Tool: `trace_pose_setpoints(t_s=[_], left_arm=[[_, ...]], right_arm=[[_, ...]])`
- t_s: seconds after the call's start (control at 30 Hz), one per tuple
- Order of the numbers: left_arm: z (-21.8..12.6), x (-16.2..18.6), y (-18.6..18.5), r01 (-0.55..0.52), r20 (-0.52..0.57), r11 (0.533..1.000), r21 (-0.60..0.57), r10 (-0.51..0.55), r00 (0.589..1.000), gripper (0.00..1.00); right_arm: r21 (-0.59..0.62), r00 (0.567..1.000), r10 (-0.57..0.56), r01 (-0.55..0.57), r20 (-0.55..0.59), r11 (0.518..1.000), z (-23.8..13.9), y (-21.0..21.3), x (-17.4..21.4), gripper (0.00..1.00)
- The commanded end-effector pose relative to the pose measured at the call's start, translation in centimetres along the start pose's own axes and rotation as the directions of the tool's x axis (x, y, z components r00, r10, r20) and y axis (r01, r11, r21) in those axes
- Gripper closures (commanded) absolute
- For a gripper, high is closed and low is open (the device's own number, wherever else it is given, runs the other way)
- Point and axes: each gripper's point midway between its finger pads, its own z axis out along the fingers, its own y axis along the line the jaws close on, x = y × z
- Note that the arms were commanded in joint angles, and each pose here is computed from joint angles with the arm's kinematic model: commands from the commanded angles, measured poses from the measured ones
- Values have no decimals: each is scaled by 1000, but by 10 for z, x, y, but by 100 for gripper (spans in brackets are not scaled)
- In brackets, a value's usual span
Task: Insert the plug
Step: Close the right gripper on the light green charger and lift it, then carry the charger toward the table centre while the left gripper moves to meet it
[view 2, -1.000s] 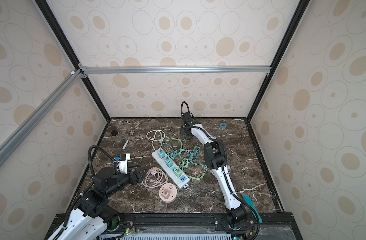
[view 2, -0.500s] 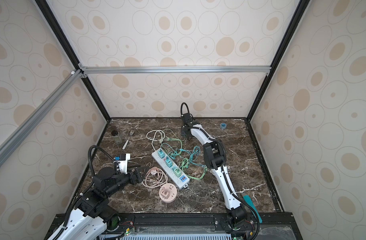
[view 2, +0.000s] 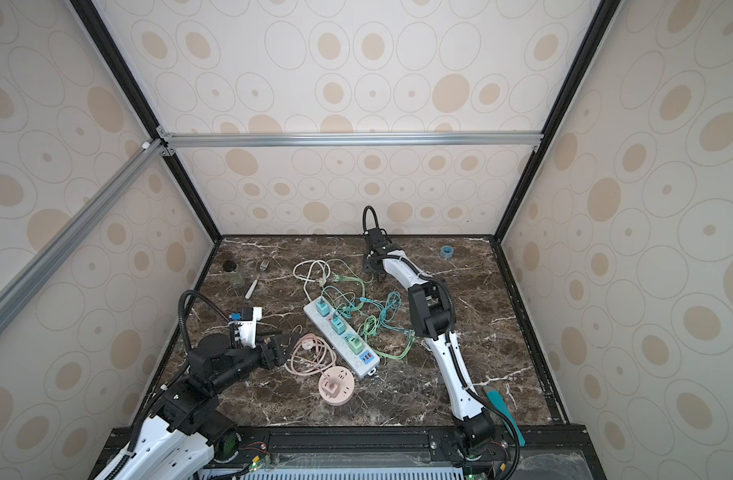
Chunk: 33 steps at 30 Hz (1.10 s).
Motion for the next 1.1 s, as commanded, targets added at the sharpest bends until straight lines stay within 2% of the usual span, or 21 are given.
trace_pose_setpoints(t_s=[0.0, 0.27, 0.5, 0.67, 0.77, 0.93, 1.07], left_arm=[[-1, -6, -5, 5, 17, 1000, 19, -5, 1000, 20], [5, -10, -14, 15, 16, 998, 66, -16, 1000, 20], [4, -18, -34, -37, 7, 989, 145, 36, 999, 20], [2, -23, -52, -60, 5, 972, 226, 60, 998, 19], [4, -21, -62, -67, -6, 955, 290, 72, 997, 19], [10, -22, -70, -67, -35, 942, 330, 84, 996, 20], [9, -32, -86, -75, -28, 920, 385, 93, 995, 20]], right_arm=[[-53, 995, -47, 52, 83, 997, -38, 7, -21, 77], [-167, 967, -91, 133, 237, 977, -115, 19, -44, 78], [-258, 915, -121, 233, 386, 938, -194, 28, -52, 80], [-303, 836, -155, 355, 526, 884, -261, 33, -41, 80], [-312, 788, -196, 441, 584, 841, -289, 36, -27, 80], [-328, 700, -212, 552, 682, 766, -330, 43, 2, 80], [-291, 609, -254, 652, 751, 700, -358, 54, 30, 80]])
